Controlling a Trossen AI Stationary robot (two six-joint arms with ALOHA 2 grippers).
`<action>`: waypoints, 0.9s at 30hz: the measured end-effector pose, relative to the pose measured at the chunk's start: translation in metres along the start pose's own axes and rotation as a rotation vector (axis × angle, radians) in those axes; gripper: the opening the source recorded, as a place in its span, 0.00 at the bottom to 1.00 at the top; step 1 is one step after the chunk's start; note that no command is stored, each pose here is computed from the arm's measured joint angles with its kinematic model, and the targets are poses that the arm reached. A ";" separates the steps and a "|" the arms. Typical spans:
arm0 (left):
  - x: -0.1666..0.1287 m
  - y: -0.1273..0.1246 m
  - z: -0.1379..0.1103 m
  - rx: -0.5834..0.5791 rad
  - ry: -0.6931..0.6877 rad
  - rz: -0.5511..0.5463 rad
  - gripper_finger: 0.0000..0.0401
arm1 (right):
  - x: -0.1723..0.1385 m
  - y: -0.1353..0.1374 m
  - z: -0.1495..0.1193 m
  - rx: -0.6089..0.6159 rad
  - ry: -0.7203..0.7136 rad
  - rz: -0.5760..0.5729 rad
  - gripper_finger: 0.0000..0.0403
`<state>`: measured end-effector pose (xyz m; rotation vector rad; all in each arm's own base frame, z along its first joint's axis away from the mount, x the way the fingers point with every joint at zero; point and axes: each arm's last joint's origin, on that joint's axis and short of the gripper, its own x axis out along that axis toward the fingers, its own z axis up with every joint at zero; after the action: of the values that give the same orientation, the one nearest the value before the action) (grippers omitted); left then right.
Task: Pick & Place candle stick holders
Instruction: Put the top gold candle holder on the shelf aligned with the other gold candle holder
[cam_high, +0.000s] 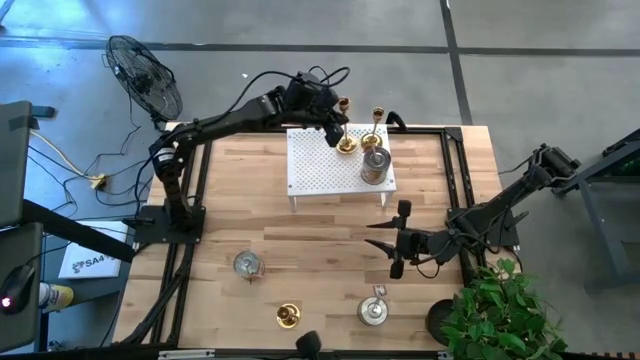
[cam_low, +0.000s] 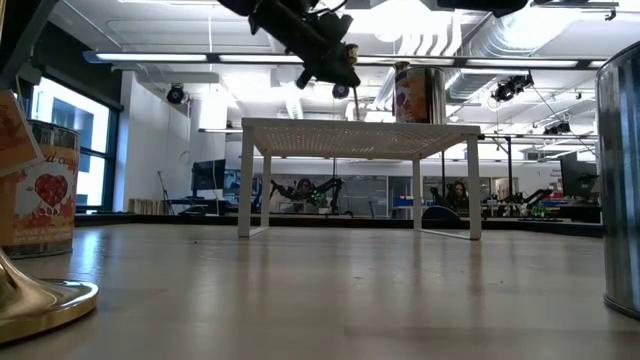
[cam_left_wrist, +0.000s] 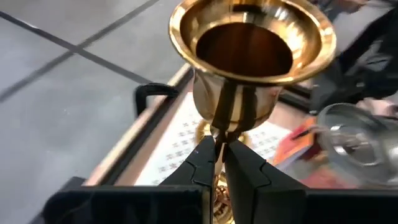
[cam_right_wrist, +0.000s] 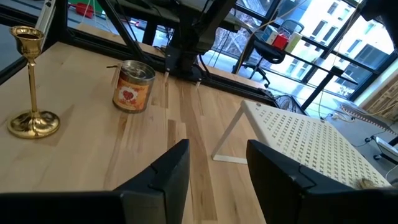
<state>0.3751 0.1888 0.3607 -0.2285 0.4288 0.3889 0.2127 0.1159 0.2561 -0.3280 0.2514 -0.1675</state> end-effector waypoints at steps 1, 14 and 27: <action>0.000 -0.001 0.000 0.016 0.004 0.019 0.04 | 0.000 0.000 0.000 0.001 0.000 0.000 0.38; -0.005 -0.019 0.002 0.117 0.043 0.054 0.04 | 0.000 0.000 0.000 0.006 0.000 0.000 0.38; -0.005 -0.018 0.001 0.115 0.053 0.055 0.04 | 0.000 0.000 0.000 0.008 -0.001 0.000 0.38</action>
<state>0.3785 0.1712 0.3665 -0.1154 0.5091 0.4112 0.2127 0.1159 0.2562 -0.3196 0.2500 -0.1683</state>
